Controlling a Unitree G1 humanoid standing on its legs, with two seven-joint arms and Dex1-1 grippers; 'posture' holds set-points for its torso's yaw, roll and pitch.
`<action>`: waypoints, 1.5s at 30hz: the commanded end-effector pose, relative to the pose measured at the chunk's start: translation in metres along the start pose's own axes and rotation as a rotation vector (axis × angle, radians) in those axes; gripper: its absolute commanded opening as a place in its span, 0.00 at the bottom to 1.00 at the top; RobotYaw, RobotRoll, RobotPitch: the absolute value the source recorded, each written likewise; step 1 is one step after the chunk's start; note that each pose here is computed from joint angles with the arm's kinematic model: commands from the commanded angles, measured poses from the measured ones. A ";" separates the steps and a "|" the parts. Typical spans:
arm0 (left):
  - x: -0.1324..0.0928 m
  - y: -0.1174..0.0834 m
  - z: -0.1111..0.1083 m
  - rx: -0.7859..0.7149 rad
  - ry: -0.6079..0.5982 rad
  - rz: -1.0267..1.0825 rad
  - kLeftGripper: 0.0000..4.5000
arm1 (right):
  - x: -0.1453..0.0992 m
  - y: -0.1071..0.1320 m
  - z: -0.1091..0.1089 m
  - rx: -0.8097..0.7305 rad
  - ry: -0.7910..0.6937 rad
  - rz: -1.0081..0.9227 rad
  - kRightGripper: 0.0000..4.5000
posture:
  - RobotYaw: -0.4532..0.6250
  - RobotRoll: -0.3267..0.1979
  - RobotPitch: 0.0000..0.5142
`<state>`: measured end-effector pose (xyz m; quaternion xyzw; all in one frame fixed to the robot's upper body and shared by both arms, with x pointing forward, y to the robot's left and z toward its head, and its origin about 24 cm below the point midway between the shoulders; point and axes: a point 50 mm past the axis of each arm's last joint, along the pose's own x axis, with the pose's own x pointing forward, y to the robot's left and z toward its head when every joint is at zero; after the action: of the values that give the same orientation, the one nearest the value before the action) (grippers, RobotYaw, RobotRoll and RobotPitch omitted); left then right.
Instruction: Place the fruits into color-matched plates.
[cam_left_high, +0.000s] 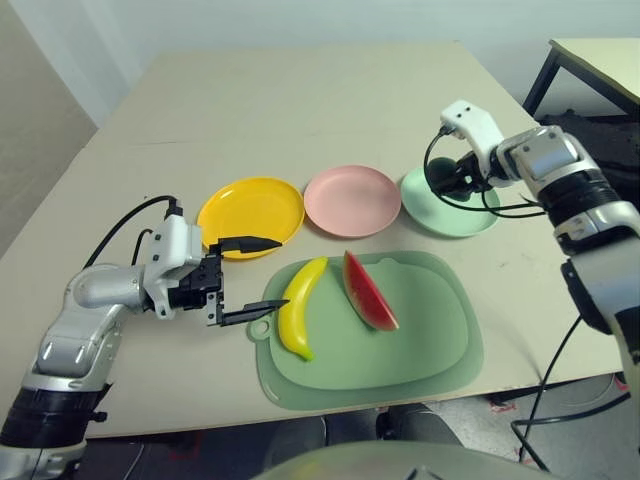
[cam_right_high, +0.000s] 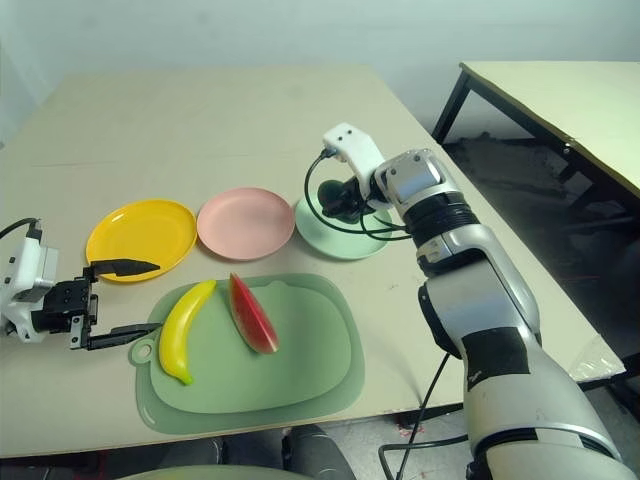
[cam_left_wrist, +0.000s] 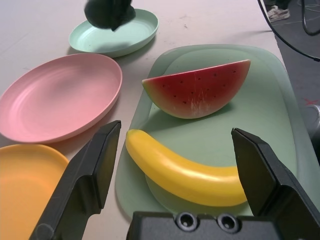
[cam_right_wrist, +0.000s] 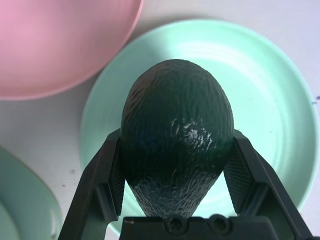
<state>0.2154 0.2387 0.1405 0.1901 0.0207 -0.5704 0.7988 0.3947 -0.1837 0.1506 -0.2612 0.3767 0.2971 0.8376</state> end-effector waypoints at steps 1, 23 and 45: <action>-0.002 -0.002 0.004 0.019 0.007 0.005 1.00 | 0.002 -0.002 -0.003 -0.027 0.032 0.002 0.65 | 0.52 0.62 0.00; -0.004 0.007 0.003 0.025 0.020 -0.011 1.00 | -0.076 0.035 0.040 -1.205 -0.154 0.159 0.99 | 0.47 0.62 0.00; -0.010 0.004 0.001 -0.008 0.045 -0.008 1.00 | -0.055 0.145 0.052 -2.187 -0.417 0.429 0.99 | 0.47 0.62 0.04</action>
<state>0.2160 0.2475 0.1421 0.1936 0.0393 -0.5709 0.7969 0.2914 -0.0735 0.1992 -0.7297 -0.1915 0.6370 0.1587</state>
